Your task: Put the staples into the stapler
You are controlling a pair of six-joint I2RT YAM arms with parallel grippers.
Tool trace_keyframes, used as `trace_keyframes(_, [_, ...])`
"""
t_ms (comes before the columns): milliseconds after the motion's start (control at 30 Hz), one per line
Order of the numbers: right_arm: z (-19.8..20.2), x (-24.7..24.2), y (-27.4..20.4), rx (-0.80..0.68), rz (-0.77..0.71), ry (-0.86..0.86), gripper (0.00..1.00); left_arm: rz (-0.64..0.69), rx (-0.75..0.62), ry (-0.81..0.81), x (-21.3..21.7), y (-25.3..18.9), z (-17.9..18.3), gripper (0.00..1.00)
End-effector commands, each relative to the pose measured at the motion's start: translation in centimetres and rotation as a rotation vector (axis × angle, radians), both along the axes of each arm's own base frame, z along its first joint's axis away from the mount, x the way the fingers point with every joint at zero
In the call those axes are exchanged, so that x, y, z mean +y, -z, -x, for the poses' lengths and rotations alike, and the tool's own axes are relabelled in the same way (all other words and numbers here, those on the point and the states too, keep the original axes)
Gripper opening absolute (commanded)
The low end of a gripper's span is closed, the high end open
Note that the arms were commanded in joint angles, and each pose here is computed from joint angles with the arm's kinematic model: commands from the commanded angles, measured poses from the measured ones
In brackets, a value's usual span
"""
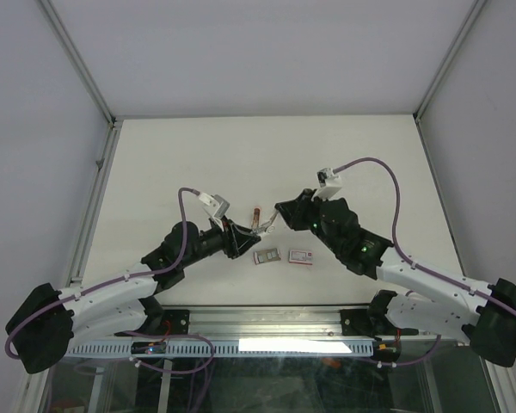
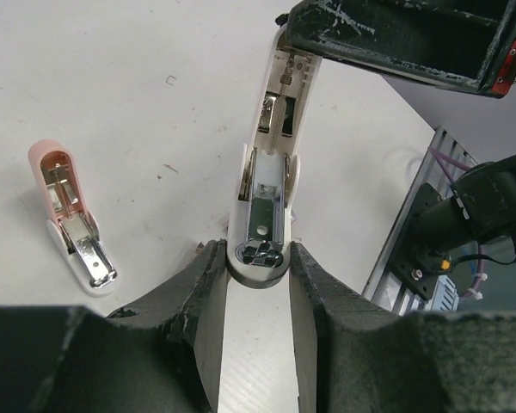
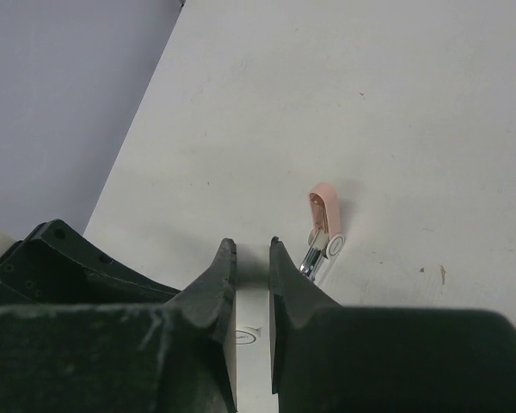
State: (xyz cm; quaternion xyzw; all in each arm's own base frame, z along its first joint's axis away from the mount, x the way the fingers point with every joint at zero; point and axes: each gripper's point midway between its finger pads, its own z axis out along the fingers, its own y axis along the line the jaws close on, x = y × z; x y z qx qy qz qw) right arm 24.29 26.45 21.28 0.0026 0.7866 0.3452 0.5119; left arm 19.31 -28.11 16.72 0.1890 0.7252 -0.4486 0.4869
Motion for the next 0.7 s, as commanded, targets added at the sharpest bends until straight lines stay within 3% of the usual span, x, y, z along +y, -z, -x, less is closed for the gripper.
trace_keyframes(0, [-2.6, -3.4, -4.0, -0.153, -0.036, 0.174, 0.0, -0.047, 0.07, -0.022, 0.9, 2.7, 0.4, 0.34])
trace_keyframes(167, [-3.3, -4.3, -2.9, -0.204, 0.051, 0.204, 0.0, -0.022, 0.058, -0.028, 1.5, 2.3, 0.9, 0.65])
trace_keyframes(267, [-3.5, -4.6, -2.6, -0.236, 0.083, 0.207, 0.0, 0.005, 0.047, -0.039, 1.8, 1.5, 1.0, 0.78])
trace_keyframes(533, [-4.8, -4.6, -0.9, -0.295, 0.093, 0.179, 0.0, 0.014, 0.106, -0.232, 3.8, 0.8, -1.2, 0.99])
trace_keyframes(667, [-5.8, -4.2, 0.2, -0.279, 0.039, 0.142, 0.0, 0.022, 0.151, -0.267, 3.8, 0.3, -2.1, 0.99])
